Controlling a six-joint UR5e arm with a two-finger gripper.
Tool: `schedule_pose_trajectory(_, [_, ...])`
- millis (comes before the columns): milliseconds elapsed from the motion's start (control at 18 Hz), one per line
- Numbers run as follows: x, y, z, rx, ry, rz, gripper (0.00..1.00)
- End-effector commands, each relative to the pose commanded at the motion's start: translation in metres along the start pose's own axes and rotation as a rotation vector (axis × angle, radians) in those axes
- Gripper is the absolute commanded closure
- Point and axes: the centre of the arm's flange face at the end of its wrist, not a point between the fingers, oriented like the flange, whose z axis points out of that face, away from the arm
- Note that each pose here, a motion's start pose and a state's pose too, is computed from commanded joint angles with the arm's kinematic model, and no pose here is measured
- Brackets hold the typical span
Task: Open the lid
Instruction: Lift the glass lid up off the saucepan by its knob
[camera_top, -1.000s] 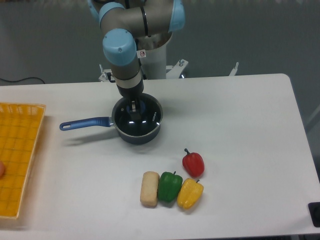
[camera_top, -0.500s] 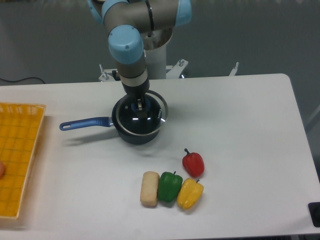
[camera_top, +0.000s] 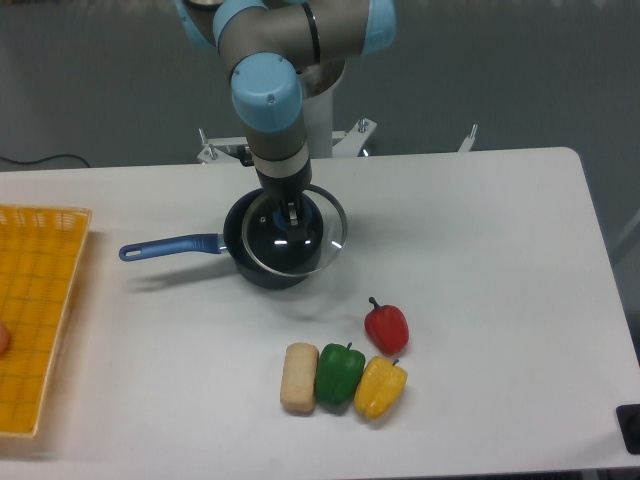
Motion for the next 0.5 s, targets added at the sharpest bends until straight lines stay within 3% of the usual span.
schedule_pose_trajectory(500, [-0.0106, 0.0013, 0.0069, -0.002, 0.013, -0.001, 0.5])
